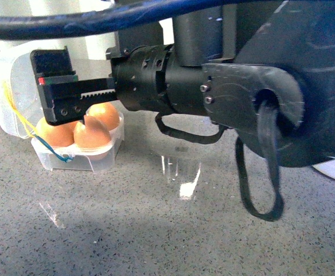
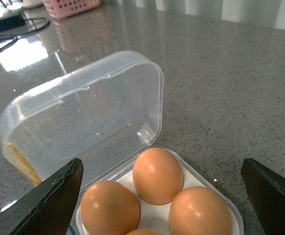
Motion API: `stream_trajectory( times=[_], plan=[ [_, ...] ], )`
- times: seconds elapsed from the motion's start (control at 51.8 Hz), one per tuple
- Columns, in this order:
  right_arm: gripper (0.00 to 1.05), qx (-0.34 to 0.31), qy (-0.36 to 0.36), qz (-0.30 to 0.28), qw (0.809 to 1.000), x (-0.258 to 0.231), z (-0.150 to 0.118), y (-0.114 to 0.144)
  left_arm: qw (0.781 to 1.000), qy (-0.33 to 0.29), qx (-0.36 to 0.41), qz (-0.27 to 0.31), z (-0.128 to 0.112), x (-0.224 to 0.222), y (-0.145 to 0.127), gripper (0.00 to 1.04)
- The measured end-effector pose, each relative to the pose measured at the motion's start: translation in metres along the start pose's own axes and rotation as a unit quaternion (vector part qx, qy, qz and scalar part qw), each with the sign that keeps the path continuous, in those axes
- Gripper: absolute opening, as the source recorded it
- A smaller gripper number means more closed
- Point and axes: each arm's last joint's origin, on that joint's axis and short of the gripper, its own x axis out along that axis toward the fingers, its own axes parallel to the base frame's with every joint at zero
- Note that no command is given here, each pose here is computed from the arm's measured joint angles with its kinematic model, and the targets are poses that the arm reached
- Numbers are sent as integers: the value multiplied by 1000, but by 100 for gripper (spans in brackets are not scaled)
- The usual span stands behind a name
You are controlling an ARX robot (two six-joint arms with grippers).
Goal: Put egg into box
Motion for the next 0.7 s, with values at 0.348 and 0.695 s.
stream_trajectory(
  times=[0.348, 0.695],
  plan=[
    [98, 139, -33, -174, 974, -118, 15, -13, 1000, 0, 0, 0, 0, 0, 0, 98],
    [55, -12, -114, -453, 884, -183, -11, -13, 1000, 0, 0, 1, 0, 0, 0, 98]
  ],
)
